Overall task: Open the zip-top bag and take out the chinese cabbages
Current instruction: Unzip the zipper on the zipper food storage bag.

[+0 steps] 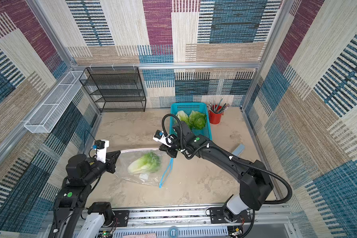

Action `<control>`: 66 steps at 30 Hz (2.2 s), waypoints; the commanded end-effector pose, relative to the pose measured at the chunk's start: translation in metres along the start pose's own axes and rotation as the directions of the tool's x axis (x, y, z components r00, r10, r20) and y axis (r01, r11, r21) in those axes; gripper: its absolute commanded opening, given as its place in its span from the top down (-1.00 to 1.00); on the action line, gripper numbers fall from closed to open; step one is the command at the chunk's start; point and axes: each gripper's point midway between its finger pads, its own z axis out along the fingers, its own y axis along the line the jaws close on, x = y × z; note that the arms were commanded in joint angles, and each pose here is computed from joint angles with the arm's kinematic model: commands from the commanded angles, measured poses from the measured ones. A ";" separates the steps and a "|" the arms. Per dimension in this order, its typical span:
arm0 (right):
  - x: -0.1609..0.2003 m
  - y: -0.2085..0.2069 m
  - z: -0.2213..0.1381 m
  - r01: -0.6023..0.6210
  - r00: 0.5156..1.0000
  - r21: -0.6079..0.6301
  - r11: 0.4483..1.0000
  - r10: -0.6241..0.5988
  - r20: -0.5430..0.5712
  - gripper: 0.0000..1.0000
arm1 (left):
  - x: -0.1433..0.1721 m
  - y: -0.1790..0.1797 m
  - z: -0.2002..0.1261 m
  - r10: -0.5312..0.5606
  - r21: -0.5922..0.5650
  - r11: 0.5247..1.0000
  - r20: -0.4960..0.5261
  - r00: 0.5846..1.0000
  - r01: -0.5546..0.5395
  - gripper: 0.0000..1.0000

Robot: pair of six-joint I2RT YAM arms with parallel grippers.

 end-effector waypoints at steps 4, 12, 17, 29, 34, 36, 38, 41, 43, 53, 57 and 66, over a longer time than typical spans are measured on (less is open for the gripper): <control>0.011 -0.009 -0.009 -0.007 1.000 0.065 0.998 0.009 -0.025 1.00 | -0.003 0.012 -0.001 0.015 -0.068 0.998 0.000 1.000 -0.015 1.00; 0.023 -0.013 -0.015 -0.016 0.998 0.105 0.994 0.022 -0.053 1.00 | -0.002 0.014 -0.001 0.015 -0.080 0.997 -0.004 1.000 -0.015 1.00; 0.026 -0.013 -0.018 -0.024 0.998 0.112 0.993 0.030 -0.055 1.00 | 0.000 0.015 0.001 0.012 -0.082 0.997 -0.017 1.000 -0.014 1.00; 0.000 -0.008 -0.013 -0.052 0.998 0.043 0.998 0.051 0.028 1.00 | -0.003 0.000 0.003 0.009 0.007 1.000 0.007 1.000 -0.009 1.00; -0.014 -0.007 -0.011 -0.058 0.996 0.004 0.998 0.057 0.068 1.00 | -0.003 -0.009 0.007 -0.007 0.070 0.998 0.002 1.000 0.007 1.00; -0.018 -0.006 -0.010 -0.062 0.995 -0.011 0.998 0.062 0.078 1.00 | -0.004 -0.010 0.008 -0.012 0.080 0.997 0.005 1.000 0.012 1.00; -0.021 -0.004 -0.010 -0.067 0.994 -0.026 0.997 0.070 0.090 1.00 | -0.006 -0.012 0.008 -0.019 0.093 0.996 0.011 1.000 0.018 1.00; -0.025 -0.002 -0.010 -0.074 0.991 -0.046 0.996 0.078 0.109 1.00 | -0.006 -0.015 0.008 -0.037 0.113 0.993 0.011 0.999 0.036 1.00; -0.027 0.000 -0.008 -0.077 0.989 -0.058 0.995 0.083 0.120 1.00 | -0.006 -0.019 0.009 -0.042 0.133 0.990 0.005 0.999 0.041 1.00; -0.032 0.000 -0.004 -0.098 0.984 -0.082 0.992 0.109 0.142 1.00 | -0.002 -0.025 0.009 -0.072 0.171 0.982 -0.038 0.997 0.077 1.00; -0.029 -0.004 0.003 -0.109 0.985 -0.081 0.991 0.118 0.123 1.00 | 0.003 -0.024 0.007 -0.075 0.157 0.984 -0.057 0.996 0.083 1.00; -0.032 -0.003 0.001 -0.126 0.983 -0.091 0.988 0.136 0.121 1.00 | 0.003 -0.016 0.003 -0.077 0.097 0.992 -0.073 0.994 0.084 0.81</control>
